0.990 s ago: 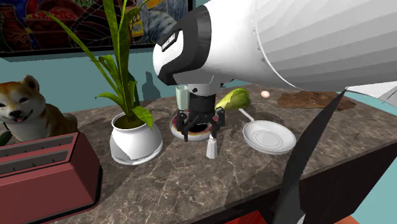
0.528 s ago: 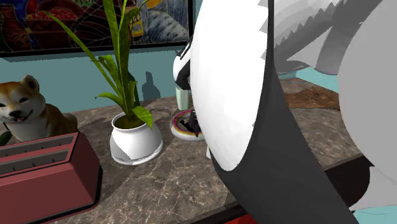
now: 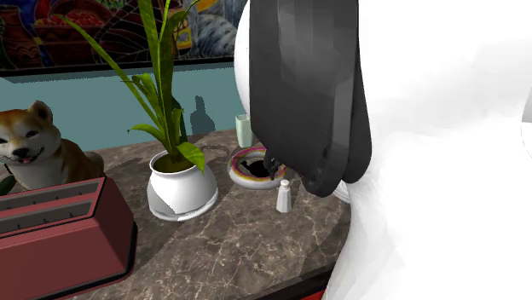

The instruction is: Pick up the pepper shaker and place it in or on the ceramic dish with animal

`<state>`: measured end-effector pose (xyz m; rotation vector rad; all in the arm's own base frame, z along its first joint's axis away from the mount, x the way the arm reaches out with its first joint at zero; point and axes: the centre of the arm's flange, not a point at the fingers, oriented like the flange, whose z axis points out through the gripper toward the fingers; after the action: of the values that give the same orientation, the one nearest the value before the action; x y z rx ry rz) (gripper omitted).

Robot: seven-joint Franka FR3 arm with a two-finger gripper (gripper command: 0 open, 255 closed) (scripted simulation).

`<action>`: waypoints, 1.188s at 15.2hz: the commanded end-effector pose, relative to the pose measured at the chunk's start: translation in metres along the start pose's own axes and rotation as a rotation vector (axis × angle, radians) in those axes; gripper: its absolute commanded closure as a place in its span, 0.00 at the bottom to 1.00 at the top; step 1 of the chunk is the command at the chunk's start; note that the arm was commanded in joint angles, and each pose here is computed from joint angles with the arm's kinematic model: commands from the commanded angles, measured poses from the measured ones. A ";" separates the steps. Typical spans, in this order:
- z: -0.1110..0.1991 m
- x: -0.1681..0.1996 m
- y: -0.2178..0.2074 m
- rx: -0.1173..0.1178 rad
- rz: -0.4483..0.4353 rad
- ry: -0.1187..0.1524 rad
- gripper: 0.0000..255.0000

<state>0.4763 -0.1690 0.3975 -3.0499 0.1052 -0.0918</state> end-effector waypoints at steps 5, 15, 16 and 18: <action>0.036 0.001 0.002 0.000 0.000 0.001 0.00; 0.036 0.001 0.002 0.000 0.000 0.001 1.00; 0.036 0.001 0.002 0.000 0.000 0.001 1.00; 0.036 0.001 0.002 0.000 0.000 0.001 1.00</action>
<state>0.4792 -0.1681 0.3625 -3.0503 0.1047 -0.0958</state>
